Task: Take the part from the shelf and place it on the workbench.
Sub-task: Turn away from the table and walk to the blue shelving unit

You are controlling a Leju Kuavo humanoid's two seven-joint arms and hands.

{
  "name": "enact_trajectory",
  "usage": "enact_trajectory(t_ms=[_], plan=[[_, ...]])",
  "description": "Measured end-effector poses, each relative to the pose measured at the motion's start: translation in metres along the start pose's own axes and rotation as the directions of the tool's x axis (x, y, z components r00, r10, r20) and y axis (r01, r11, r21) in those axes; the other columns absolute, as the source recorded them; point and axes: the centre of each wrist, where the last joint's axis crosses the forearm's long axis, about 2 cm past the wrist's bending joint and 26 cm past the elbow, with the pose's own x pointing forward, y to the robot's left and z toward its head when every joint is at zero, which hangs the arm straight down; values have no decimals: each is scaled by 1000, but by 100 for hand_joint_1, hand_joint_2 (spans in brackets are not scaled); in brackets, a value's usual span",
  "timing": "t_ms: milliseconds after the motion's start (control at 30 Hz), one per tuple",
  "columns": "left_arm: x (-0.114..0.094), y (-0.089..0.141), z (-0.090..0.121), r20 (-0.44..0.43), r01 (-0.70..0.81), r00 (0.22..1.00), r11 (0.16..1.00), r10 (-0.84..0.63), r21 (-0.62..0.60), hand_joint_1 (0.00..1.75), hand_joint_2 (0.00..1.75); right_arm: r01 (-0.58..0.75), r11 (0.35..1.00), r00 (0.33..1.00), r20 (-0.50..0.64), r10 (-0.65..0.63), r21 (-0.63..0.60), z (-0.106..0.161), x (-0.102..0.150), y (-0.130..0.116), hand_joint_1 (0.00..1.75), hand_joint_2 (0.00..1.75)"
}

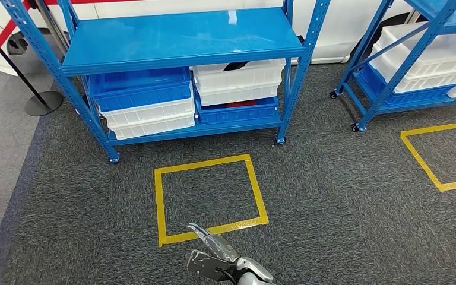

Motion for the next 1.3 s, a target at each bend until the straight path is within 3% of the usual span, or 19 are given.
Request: enact_trajectory(t_ms=[1300], plan=[[4,-3,-1,14,-1,1000,1000,1,-7,0,0,9,1000,999,-43,-9,8,5,-4,3,0,0]])
